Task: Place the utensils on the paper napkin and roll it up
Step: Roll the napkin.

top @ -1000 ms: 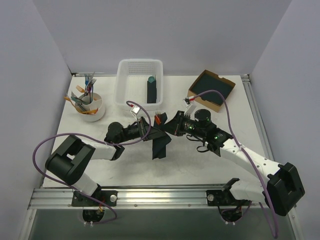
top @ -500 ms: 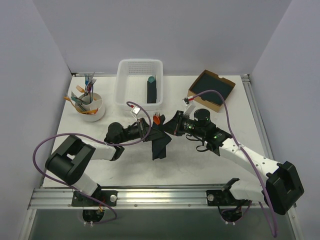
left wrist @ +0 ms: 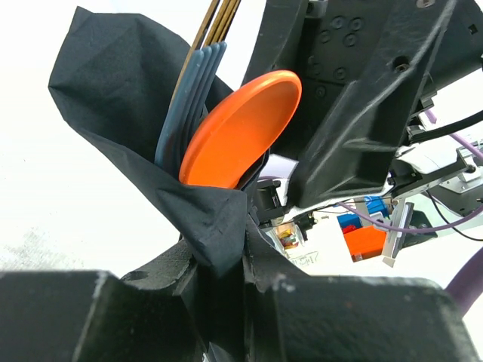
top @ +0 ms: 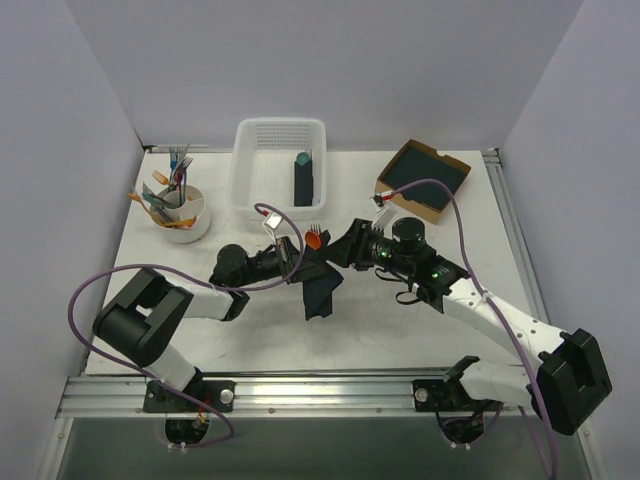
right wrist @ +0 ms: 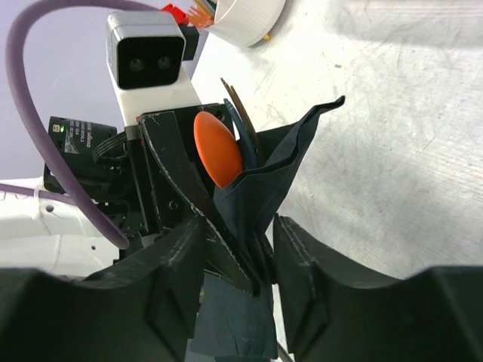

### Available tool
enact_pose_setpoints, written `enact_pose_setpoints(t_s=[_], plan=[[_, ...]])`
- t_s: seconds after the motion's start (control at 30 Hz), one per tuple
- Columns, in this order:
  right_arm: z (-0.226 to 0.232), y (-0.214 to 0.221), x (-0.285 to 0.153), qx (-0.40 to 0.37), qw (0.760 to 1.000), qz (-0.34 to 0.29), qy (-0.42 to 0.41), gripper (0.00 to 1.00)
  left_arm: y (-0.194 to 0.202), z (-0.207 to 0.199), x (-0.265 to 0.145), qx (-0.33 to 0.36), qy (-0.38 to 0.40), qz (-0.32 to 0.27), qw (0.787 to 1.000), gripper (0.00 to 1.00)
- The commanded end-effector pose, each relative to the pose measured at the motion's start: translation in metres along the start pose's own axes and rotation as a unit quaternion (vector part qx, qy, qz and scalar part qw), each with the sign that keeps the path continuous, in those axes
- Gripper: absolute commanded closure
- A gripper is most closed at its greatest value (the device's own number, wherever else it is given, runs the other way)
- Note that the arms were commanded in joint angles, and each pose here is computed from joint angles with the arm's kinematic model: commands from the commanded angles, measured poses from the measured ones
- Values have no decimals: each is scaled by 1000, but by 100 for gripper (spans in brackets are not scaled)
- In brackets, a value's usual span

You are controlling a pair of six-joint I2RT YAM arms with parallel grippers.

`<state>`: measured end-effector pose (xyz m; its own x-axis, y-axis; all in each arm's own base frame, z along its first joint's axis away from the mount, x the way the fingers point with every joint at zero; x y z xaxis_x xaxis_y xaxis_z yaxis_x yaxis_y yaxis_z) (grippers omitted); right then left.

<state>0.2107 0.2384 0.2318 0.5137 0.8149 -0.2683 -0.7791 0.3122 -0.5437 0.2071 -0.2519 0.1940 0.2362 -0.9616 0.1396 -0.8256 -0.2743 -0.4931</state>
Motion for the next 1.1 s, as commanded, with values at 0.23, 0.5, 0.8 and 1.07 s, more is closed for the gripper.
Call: enact_pose_setpoints(t_s=[0.23,0.5,0.8,1.07], plan=[[10,-23,-20,-40,997,-59,9,25,-15,-35,1,103,99,-33,989,88],[12,-19,-6,-51,998,-17,-41,12,-13,-49,3,108,124,-13,986,88],[7,-14,5,-44,997,7,-58,33,-11,-57,5,115,140,0,983,88],[7,-10,9,-34,996,18,-79,57,-7,-60,8,116,150,17,982,89]])
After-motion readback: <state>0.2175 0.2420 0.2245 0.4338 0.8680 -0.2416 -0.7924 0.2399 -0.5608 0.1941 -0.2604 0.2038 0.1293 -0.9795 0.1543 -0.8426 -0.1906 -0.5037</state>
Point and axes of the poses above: each gripper's point midway between its finger pads, its own x axis out along the fingers, its own z axis along the line the jaws close on, y = z × x, the point moved 7 cm from there along -x, back along the fingers, and after that the axes turned 4 degrees about x, right-handed, at the moved point
